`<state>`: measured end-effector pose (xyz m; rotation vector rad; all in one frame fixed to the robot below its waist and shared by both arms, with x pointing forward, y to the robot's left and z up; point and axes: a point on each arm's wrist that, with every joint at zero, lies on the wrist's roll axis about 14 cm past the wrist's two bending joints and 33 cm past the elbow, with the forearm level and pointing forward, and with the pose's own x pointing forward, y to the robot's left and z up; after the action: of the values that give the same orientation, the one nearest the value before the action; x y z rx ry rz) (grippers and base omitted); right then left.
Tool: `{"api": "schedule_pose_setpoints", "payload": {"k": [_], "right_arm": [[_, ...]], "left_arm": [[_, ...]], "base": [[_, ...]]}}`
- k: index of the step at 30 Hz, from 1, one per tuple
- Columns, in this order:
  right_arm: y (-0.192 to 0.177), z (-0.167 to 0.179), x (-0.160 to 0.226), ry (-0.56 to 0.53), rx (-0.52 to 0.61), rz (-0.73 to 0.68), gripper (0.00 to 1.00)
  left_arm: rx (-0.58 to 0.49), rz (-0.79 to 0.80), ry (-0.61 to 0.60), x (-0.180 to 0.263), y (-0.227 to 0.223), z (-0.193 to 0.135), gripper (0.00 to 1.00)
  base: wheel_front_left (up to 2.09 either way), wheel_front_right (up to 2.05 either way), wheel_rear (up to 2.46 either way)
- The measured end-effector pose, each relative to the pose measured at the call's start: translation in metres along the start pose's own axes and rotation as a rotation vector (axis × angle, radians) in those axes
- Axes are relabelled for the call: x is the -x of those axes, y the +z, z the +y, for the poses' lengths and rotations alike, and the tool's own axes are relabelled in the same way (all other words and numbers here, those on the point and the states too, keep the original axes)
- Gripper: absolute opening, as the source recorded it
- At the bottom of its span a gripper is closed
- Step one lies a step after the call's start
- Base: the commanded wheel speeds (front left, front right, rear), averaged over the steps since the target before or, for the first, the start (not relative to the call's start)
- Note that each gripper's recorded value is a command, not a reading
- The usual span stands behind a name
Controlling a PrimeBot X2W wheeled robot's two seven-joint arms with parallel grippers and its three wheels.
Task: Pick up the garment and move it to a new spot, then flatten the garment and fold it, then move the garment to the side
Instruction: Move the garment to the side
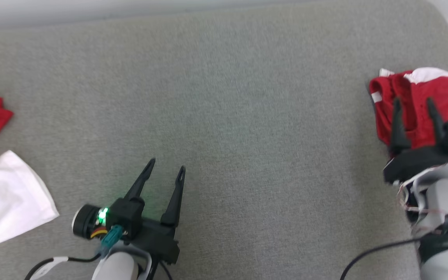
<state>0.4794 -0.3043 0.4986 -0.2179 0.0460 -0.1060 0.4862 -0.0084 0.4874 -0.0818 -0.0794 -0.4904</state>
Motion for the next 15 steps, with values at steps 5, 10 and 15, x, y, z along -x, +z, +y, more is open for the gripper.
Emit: {"api": "schedule_pose_setpoints", "payload": {"k": [5,10,15], "right_arm": [[0.005,0.037,0.023,0.080,-0.082,-0.028,1.00],[0.016,0.062,0.038,0.124,-0.144,-0.067,1.00],[0.013,0.088,0.057,0.168,-0.194,-0.061,1.00]], "left_arm": [[-0.019,0.007,0.078,0.021,0.009,0.017,1.00],[-0.033,0.015,0.149,0.041,0.014,0.034,1.00],[-0.049,0.030,0.232,0.068,0.017,0.055,1.00]], "base": [[0.00,0.00,0.00],[0.00,0.00,0.00],[0.00,0.00,0.00]]}}
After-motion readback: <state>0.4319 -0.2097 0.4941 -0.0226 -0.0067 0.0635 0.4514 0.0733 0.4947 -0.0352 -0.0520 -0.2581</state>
